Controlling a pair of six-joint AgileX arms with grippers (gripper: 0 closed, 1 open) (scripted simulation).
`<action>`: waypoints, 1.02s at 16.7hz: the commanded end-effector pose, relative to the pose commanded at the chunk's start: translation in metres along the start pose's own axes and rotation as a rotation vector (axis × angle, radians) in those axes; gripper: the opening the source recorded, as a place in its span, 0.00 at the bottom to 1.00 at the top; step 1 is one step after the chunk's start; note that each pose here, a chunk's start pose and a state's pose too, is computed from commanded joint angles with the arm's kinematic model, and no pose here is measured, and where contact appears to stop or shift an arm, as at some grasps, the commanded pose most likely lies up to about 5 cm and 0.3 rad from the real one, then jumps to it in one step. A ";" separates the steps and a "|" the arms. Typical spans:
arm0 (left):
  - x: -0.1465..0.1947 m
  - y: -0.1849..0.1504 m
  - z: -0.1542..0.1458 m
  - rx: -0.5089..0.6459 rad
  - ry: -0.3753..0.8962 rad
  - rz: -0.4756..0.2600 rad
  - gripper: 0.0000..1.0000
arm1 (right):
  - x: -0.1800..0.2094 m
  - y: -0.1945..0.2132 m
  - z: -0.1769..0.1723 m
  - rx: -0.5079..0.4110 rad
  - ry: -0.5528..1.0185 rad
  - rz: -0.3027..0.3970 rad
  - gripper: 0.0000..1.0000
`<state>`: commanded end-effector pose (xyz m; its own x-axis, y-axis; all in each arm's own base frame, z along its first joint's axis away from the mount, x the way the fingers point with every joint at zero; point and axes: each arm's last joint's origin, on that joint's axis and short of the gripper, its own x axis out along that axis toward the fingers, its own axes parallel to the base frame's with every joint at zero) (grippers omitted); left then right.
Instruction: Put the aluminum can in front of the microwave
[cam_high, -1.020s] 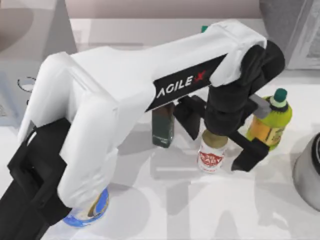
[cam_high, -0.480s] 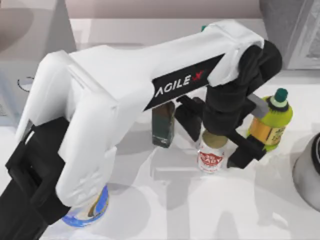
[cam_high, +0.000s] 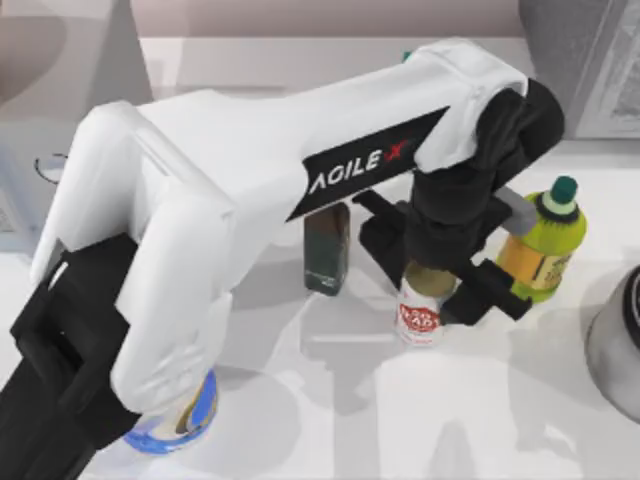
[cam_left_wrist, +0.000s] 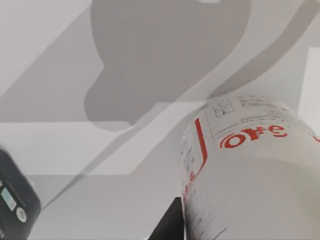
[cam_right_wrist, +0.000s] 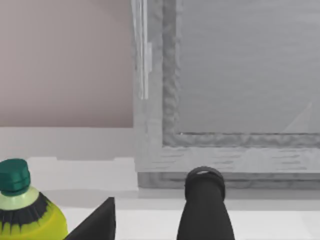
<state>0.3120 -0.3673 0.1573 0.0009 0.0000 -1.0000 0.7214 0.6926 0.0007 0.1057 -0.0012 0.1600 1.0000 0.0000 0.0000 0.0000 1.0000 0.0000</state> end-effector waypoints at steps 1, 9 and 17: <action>0.000 0.000 0.000 0.000 0.000 0.000 0.02 | 0.000 0.000 0.000 0.000 0.000 0.000 1.00; 0.000 0.000 0.000 0.000 0.000 0.000 0.00 | 0.000 0.000 0.000 0.000 0.000 0.000 1.00; -0.026 -0.005 0.001 -0.007 0.008 -0.023 0.00 | 0.000 0.000 0.000 0.000 0.000 0.000 1.00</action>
<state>0.3094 -0.3716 0.1829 -0.0212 -0.0106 -0.9997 0.7165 0.6972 -0.0226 0.1057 -0.0012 0.1600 1.0000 0.0000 0.0000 0.0000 1.0000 0.0000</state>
